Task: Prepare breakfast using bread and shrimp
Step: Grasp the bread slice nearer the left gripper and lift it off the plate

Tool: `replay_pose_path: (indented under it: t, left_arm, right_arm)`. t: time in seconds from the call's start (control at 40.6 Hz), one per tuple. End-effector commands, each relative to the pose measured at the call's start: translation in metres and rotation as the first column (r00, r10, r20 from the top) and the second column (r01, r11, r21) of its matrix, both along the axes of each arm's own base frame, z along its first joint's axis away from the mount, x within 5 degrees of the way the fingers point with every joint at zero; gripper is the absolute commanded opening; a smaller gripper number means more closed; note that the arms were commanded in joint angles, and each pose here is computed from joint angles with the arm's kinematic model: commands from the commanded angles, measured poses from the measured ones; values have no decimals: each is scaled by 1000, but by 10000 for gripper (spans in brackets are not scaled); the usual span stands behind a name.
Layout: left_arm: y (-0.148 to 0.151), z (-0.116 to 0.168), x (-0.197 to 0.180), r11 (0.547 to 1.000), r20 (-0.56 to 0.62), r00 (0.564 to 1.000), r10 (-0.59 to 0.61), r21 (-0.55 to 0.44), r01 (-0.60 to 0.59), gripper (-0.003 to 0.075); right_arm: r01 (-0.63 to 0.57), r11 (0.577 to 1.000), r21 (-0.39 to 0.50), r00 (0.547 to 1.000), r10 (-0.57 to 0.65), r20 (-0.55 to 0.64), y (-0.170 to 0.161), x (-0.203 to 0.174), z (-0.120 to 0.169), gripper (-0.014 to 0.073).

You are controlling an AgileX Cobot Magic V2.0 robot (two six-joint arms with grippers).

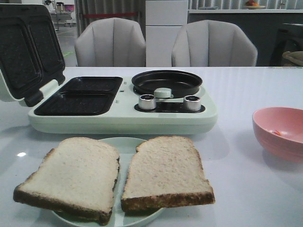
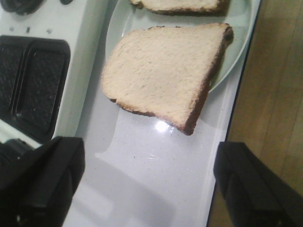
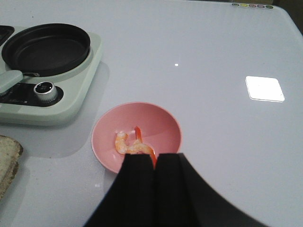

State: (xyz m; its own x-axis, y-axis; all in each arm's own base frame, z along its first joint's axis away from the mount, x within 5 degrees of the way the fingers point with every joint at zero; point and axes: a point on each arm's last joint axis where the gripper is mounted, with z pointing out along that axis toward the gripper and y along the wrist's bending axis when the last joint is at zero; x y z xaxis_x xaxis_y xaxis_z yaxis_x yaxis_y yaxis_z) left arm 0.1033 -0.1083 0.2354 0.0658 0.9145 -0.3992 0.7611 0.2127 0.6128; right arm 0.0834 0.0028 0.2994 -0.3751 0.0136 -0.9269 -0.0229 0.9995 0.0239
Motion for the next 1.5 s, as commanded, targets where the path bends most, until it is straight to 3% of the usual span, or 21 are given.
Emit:
replay_pose_path:
  t: [0.0, 0.197, 0.345, 0.566, 0.689, 0.911, 1.009, 1.182, 1.477]
  left_arm:
    - [-22, 0, 2, 995, 67, 994, -88, 44, 85, 592]
    - [-46, -24, 10, 966, 129, 979, -156, 229, 123, 580]
    - [-56, -38, 19, 954, 169, 974, -148, 284, 96, 580]
    - [-65, -63, 23, 918, 132, 977, -168, 383, 107, 580]
    - [-66, -70, 32, 929, 177, 981, -84, 370, 13, 580]
    - [-65, -78, 43, 919, 237, 971, -39, 390, -59, 569]
    - [-67, -81, 44, 914, 242, 968, -68, 405, -37, 518]
    - [-71, -81, 40, 913, 247, 964, -100, 408, -10, 360]
    - [-69, -72, 39, 920, 323, 945, -45, 383, -87, 116]
  right_arm:
    - [7, 1000, 0, 996, -7, 87, -1, 4, 14, 8]
    - [7, 1000, 0, 996, -7, 87, -1, 4, 14, 8]
    - [7, 1000, 0, 996, -7, 87, -1, 4, 14, 8]
    - [7, 1000, 0, 996, -7, 87, -1, 4, 14, 8]
    - [7, 1000, 0, 996, -7, 87, -1, 4, 14, 8]
    - [7, 1000, 0, 996, -7, 87, -1, 4, 14, 8]
    - [7, 1000, 0, 996, -7, 87, -1, 4, 14, 8]
    - [7, 1000, 0, 996, -7, 87, -1, 4, 14, 8]
    - [8, 1000, 0, 996, -8, 87, -1, 4, 14, 8]
